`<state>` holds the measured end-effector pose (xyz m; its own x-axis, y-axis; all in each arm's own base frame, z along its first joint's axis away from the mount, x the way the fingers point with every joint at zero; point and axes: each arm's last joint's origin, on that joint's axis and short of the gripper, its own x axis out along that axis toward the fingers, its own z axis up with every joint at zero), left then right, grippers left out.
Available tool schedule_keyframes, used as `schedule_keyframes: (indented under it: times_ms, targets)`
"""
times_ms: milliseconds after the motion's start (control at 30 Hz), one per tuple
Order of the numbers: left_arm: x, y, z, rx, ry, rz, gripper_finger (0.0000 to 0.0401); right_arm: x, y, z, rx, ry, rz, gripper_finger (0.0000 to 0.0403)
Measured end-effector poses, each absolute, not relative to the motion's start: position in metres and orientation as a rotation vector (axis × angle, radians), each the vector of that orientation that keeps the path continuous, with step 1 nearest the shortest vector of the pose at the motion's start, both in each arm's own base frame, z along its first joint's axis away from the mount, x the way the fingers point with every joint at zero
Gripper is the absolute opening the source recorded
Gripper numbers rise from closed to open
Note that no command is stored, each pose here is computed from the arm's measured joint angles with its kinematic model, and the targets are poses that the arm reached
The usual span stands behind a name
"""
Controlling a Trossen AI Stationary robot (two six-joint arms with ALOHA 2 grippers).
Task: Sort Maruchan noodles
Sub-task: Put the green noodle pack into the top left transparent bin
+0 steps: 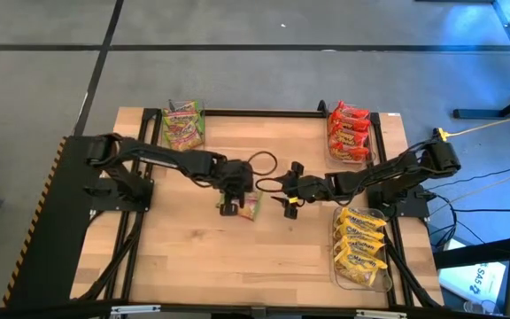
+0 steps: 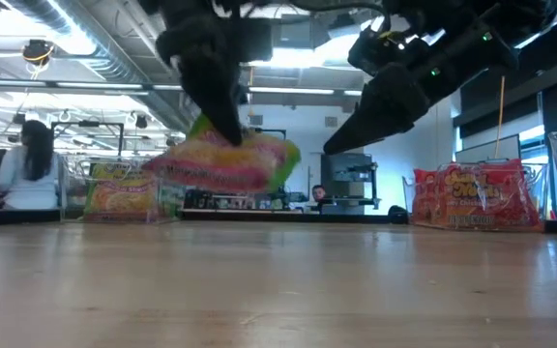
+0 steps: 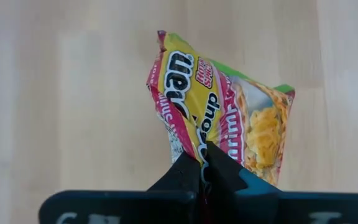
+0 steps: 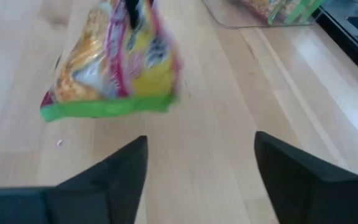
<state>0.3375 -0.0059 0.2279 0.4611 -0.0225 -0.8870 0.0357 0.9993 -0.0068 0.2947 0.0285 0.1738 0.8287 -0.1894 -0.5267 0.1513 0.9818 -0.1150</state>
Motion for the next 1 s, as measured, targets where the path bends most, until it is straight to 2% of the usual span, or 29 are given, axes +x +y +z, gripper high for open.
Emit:
schedule_keyframes:
  times_ms: [100, 200, 567, 700, 867, 1000]
  targets:
    - [0.324, -0.005, 0.246, 0.019, 1.08, 0.016, 0.0002, 0.294, 0.028, 0.173, -0.071, 0.573, -0.181, 0.0285]
    - [0.311, -0.003, 0.261, 0.034, 1.061, 0.079, 0.0002, 0.293, 0.028, 0.172, -0.072, 0.593, -0.182, 0.0298]
    - [0.239, 0.008, 0.311, 0.157, 1.046, 0.403, 0.0002, 0.294, 0.028, 0.172, -0.071, 0.584, -0.182, 0.0301]
    - [0.208, 0.014, 0.325, 0.276, 1.062, 0.594, 0.0002, 0.294, 0.028, 0.172, -0.069, 0.581, -0.182, 0.0301]
    - [0.181, 0.026, 0.33, 0.385, 1.079, 0.791, 0.0006, 0.294, 0.028, 0.172, -0.071, 0.581, -0.185, 0.0301]
    - [0.168, 0.04, 0.313, 0.421, 1.148, 0.865, 0.0007, 0.294, 0.028, 0.172, -0.076, 0.581, -0.191, 0.0301]
